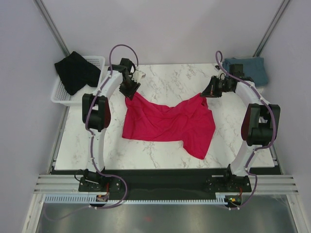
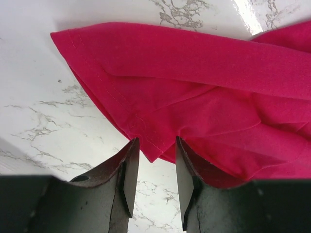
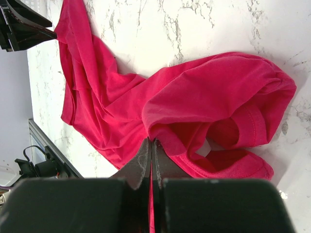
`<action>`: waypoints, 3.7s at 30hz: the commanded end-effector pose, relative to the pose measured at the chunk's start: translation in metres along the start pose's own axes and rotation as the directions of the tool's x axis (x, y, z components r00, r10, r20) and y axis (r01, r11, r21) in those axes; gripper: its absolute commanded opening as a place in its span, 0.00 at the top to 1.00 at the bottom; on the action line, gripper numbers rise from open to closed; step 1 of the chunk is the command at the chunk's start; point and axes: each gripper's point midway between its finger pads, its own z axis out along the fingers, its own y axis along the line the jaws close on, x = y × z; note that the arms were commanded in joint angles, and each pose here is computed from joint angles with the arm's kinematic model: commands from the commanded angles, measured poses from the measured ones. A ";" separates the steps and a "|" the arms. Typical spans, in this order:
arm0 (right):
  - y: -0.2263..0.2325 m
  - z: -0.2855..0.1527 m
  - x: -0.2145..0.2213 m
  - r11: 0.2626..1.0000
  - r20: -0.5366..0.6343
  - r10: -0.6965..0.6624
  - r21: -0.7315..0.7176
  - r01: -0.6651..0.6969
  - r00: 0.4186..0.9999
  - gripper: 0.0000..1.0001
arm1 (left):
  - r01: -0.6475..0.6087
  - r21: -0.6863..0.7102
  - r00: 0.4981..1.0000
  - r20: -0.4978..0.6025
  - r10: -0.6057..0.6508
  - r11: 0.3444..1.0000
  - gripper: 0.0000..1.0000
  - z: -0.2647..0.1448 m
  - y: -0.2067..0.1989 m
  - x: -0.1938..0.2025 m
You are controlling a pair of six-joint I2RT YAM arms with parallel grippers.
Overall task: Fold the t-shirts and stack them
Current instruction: Flatten the tshirt out
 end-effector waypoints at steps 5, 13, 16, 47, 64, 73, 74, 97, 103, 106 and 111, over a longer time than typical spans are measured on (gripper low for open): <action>0.004 0.001 -0.008 0.999 0.022 -0.034 -0.010 0.034 0.999 1.00 | 0.076 0.020 0.997 0.011 -0.076 0.997 0.57 0.000 0.002 -0.003; 0.004 0.001 -0.008 0.999 0.022 -0.037 -0.007 0.037 0.999 1.00 | 0.104 -0.013 0.995 0.004 -0.104 0.995 0.48 0.003 0.016 0.001; 0.003 0.001 -0.007 0.999 0.021 -0.036 -0.003 0.036 0.999 1.00 | 0.113 -0.005 0.994 0.006 -0.113 0.994 0.49 0.005 0.016 0.001; -0.002 0.004 -0.008 0.999 0.016 -0.036 0.005 0.036 0.999 1.00 | 0.148 -0.016 0.989 0.007 -0.148 0.989 0.55 0.010 0.024 -0.001; -0.005 0.006 -0.011 0.999 0.017 -0.036 0.009 0.036 0.999 1.00 | 0.154 0.006 0.988 -0.011 -0.154 0.988 0.59 0.019 0.020 0.003; -0.007 0.007 -0.011 0.999 0.017 -0.038 0.015 0.038 0.999 1.00 | 0.155 0.026 0.988 -0.017 -0.155 0.988 0.68 0.023 0.017 0.004; -0.006 0.008 -0.011 0.999 0.017 -0.042 0.014 0.041 0.999 1.00 | 0.152 0.029 0.988 -0.015 -0.152 0.988 0.69 0.022 0.017 0.004; 0.009 -0.016 -0.040 0.991 0.094 -0.127 0.063 0.122 0.987 1.00 | 0.120 -0.147 0.963 0.256 -0.079 0.982 0.91 -0.102 0.042 -0.051; 0.012 -0.027 -0.045 0.991 0.120 -0.125 0.067 0.118 0.985 1.00 | 0.111 -0.176 0.946 0.321 -0.049 0.978 0.98 -0.141 0.039 -0.058; 0.016 -0.042 -0.056 0.988 0.160 -0.144 0.086 0.131 0.977 1.00 | 0.119 -0.210 0.934 0.356 -0.037 0.971 0.98 -0.168 0.039 -0.058; 0.038 -0.092 -0.095 0.965 0.285 -0.241 0.169 0.199 0.927 1.00 | 0.088 -0.237 0.893 0.449 0.029 0.968 0.98 -0.223 0.027 -0.061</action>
